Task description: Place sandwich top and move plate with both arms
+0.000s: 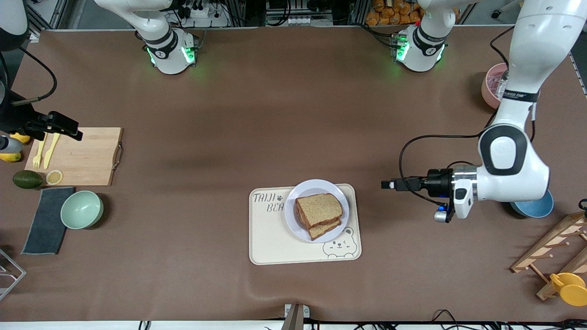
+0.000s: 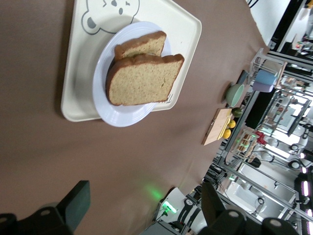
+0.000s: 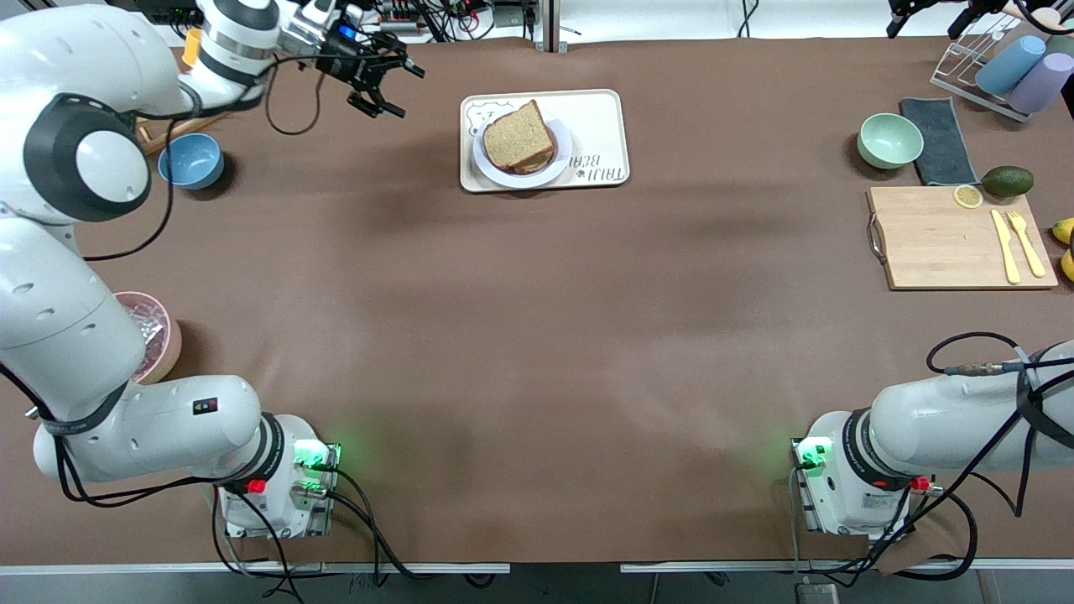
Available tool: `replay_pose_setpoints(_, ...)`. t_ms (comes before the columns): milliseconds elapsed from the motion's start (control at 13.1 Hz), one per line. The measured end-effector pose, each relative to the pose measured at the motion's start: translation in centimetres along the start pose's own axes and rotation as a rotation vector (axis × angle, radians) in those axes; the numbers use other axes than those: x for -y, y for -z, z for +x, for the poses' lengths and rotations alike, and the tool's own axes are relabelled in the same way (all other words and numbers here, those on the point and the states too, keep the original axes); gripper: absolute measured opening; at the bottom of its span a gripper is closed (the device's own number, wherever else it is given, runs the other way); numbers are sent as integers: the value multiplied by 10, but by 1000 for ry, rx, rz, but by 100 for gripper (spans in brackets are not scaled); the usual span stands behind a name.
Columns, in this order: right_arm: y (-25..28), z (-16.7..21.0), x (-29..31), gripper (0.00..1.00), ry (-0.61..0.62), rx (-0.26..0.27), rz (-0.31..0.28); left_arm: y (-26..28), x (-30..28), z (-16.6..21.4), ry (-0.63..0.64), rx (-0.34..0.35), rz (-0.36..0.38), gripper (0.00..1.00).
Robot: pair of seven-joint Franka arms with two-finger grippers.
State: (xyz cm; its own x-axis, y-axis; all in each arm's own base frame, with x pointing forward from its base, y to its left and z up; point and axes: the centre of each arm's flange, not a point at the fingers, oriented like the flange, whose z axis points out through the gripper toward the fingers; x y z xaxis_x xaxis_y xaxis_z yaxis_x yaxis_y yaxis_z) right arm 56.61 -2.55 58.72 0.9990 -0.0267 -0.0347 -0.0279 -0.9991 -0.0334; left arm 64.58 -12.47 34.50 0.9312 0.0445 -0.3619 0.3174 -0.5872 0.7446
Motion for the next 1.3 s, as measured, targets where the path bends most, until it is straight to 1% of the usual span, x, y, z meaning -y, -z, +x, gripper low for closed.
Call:
replay_pose_setpoints(229, 0, 0, 0, 100, 0, 0, 0, 37, -33, -31, 8, -18, 139, 100)
replay_pose_setpoints(382, 0, 0, 0, 100, 0, 0, 0, 55, -57, -49, -2, -33, 204, 100)
replay_pose_setpoints(687, 0, 0, 0, 100, 0, 0, 0, 85, -96, -76, -2, -76, 367, 100)
replay_pose_setpoints(763, 0, 0, 0, 100, 0, 0, 0, 91, -103, -85, -17, -89, 418, 100)
replay_pose_setpoints(916, 0, 0, 0, 100, 0, 0, 0, 102, -118, -105, -67, -137, 569, 100)
replay_pose_setpoints(992, 0, 0, 0, 100, 0, 0, 0, 106, -126, -115, -90, -164, 631, 100)
replay_pose_setpoints(1221, 0, 0, 0, 100, 0, 0, 0, 130, -137, -128, -121, -235, 797, 100)
replay_pose_setpoints(1297, 0, 0, 0, 100, 0, 0, 0, 139, -136, -129, -121, -254, 839, 100)
